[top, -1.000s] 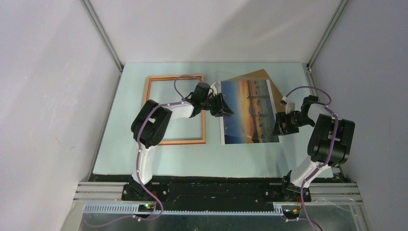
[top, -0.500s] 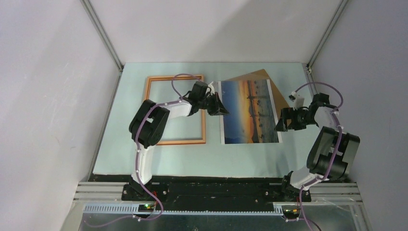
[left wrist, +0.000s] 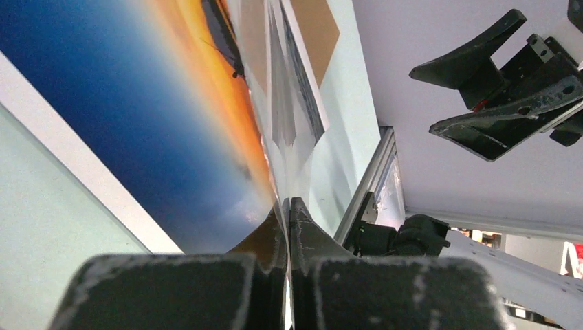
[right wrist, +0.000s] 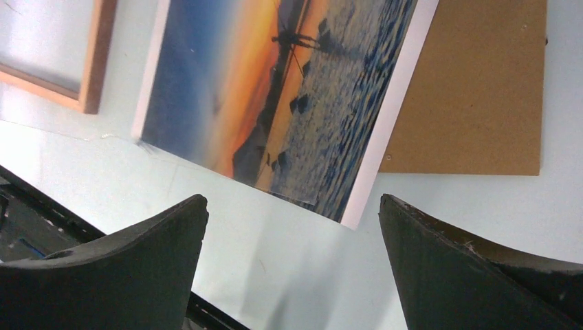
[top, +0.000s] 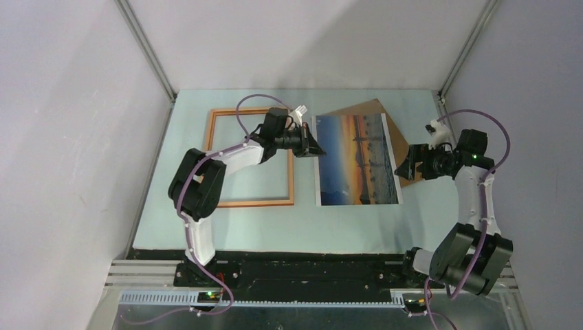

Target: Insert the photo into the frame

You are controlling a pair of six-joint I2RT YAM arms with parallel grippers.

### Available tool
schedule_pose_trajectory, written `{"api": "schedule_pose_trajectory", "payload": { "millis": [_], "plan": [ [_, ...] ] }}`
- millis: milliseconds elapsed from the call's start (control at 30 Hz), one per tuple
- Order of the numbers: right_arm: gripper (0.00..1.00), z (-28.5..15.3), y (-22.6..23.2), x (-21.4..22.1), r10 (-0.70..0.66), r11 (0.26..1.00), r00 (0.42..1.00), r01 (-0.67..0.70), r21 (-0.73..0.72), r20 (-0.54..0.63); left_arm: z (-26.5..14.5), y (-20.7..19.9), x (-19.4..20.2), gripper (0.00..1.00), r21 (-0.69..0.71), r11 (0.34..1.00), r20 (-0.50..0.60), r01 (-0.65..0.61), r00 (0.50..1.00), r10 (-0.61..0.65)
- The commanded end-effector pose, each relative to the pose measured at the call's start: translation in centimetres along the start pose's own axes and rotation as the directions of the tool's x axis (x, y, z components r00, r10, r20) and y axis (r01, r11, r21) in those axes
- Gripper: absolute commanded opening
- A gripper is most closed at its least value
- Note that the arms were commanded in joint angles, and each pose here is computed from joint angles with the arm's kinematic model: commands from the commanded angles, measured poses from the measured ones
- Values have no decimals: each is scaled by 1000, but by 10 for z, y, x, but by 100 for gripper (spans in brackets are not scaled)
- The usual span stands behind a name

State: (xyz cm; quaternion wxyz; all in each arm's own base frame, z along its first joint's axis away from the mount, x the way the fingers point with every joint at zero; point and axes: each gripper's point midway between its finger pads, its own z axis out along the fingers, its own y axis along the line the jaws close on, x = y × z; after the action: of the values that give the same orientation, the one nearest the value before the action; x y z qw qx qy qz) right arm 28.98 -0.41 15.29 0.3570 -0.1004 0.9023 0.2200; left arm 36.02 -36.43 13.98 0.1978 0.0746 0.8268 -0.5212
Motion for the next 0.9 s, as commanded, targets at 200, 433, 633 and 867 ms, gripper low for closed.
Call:
{"api": "schedule_pose_trajectory", "payload": {
  "millis": [200,433,633,867],
  "plan": [
    [99,-26,32,-54,10,999,984,-3,-40,181,-40,-70,-18,0,142,963,82,-230,972,220],
    [99,-33,54,-80,35,992,967,-2,-129,253,-66,-96,-11,0,190,931,107,-312,949,297],
    [99,-29,73,-93,90,965,959,-17,-263,270,-84,-109,-5,0,220,901,124,-373,927,353],
    [99,-21,91,-102,94,939,958,5,-343,271,-104,-126,1,0,263,862,141,-433,901,410]
  ]
}}
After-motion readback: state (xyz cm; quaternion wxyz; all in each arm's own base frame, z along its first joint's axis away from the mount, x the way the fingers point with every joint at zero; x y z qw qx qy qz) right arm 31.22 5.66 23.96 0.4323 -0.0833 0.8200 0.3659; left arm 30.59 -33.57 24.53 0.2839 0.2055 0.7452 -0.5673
